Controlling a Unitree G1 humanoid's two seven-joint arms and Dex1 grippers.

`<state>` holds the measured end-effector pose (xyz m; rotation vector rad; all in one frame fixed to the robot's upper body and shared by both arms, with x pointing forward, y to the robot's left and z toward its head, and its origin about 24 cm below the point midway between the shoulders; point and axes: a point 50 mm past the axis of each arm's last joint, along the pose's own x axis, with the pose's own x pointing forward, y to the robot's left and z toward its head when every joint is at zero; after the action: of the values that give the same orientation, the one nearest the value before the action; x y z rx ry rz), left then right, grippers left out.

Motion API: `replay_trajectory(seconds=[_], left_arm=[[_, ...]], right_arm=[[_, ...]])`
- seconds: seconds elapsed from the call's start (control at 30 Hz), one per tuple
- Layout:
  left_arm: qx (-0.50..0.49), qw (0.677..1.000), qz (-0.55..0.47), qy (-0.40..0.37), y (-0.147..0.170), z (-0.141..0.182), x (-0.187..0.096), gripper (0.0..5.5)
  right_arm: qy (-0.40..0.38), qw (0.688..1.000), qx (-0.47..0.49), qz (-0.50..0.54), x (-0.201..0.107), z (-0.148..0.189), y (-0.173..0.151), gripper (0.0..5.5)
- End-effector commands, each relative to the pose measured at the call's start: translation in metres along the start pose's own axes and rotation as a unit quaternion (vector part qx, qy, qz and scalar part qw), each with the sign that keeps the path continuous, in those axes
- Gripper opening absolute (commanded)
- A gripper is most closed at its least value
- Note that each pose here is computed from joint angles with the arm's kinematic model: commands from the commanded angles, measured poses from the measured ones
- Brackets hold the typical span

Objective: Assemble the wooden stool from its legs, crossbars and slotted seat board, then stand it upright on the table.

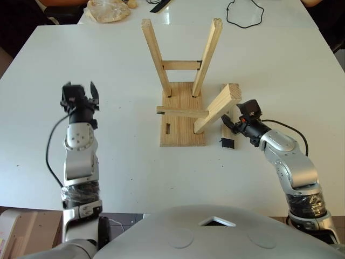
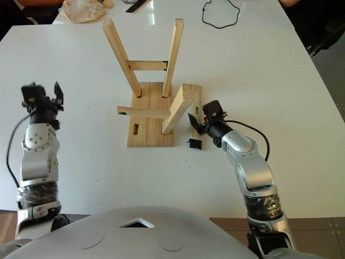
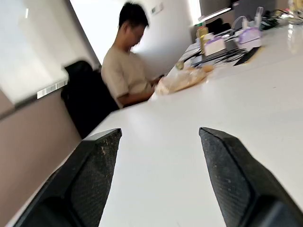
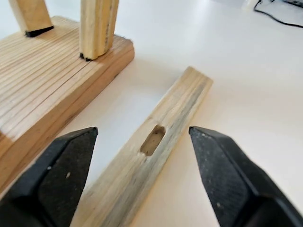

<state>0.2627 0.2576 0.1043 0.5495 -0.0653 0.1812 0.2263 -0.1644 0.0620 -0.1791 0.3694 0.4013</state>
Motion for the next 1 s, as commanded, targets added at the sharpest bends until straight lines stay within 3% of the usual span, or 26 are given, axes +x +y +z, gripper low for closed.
replay_trajectory(seconds=[0.03,0.13,0.23,0.37,0.57,0.67,0.8,1.0], left_arm=[[0.357,0.88,-0.18,-0.257,-0.036,0.097,0.021,3.05],[0.383,0.853,-0.216,-0.282,-0.052,0.103,0.021,3.05],[0.394,0.826,-0.258,-0.31,-0.072,0.11,0.024,3.05],[0.396,0.796,-0.3,-0.347,-0.104,0.123,0.033,3.05],[0.396,0.762,-0.342,-0.381,-0.134,0.137,0.041,3.05],[0.35,0.79,-0.337,-0.374,-0.132,0.147,0.05,3.05],[0.312,0.816,-0.322,-0.365,-0.126,0.156,0.057,3.05],[0.347,0.783,-0.349,-0.381,-0.145,0.164,0.055,3.05]], right_arm=[[-0.067,0.991,0.011,-0.111,-0.005,0.02,-0.034,3.56],[-0.111,0.976,0.024,-0.184,-0.005,0.035,-0.053,3.56],[-0.22,0.956,0.042,-0.19,0.007,0.09,-0.059,3.56],[-0.354,0.928,0.017,-0.119,0.023,0.171,-0.021,3.56],[-0.491,0.87,0.0,-0.044,0.019,0.249,0.037,3.56],[-0.535,0.844,-0.009,-0.025,0.011,0.273,0.052,3.56],[-0.549,0.835,-0.024,-0.026,0.011,0.28,0.056,3.56],[-0.609,0.79,-0.051,0.054,0.006,0.303,0.114,3.56]])
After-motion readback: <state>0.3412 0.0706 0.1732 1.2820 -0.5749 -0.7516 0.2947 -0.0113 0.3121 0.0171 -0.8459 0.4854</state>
